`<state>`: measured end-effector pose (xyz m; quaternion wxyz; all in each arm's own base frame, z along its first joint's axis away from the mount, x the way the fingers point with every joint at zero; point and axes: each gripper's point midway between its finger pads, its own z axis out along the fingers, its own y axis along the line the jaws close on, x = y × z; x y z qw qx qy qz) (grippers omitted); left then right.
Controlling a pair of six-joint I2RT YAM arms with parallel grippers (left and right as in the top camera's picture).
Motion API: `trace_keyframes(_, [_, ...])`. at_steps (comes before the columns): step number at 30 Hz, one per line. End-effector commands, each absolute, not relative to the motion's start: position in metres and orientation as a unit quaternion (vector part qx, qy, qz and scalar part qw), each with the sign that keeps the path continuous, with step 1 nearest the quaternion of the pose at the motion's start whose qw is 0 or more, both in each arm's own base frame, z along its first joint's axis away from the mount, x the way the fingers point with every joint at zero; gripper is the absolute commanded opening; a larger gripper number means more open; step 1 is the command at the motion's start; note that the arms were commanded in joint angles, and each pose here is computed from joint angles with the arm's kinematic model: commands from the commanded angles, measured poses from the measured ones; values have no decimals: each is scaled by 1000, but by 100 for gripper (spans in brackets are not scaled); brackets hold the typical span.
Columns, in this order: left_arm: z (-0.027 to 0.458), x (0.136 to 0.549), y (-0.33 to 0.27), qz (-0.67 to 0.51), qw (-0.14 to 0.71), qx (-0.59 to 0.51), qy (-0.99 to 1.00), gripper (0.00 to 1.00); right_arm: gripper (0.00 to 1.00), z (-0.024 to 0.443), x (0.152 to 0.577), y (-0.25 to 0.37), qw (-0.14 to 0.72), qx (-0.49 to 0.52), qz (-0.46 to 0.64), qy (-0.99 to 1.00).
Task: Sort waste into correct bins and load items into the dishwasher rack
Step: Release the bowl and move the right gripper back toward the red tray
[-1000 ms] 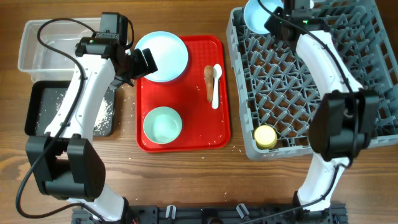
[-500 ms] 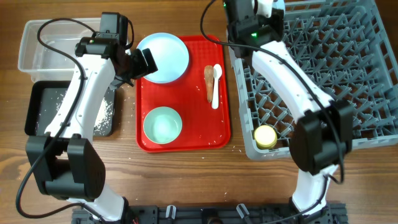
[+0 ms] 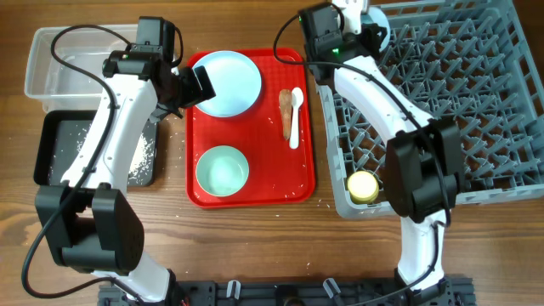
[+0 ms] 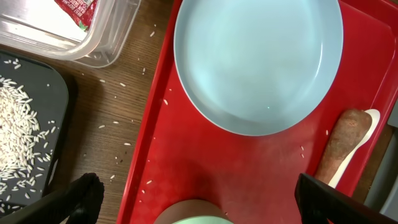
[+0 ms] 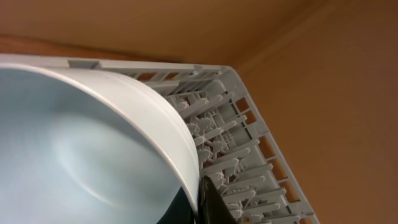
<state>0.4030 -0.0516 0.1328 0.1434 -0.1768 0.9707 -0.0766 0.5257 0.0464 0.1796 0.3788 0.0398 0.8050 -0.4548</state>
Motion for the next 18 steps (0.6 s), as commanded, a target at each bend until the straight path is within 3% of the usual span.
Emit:
trace_keyframes(1, [147,407,-50,-75,165,-177,967,100,4,164,525,46,363,25,-462,809])
trace_keyframes(12, [147,407,-50,-75,165,-177,967,100,7,119,518,86,315,-65,-362,875])
trace_keyframes(15, [147,407,-50,-75,165,-177,967,100,18,118,514,90,309,-74,-364,876])
trace_keyframes(18, [147,407,-50,-75,165,-177,967,100,40,115,513,94,307,-80,-357,879])
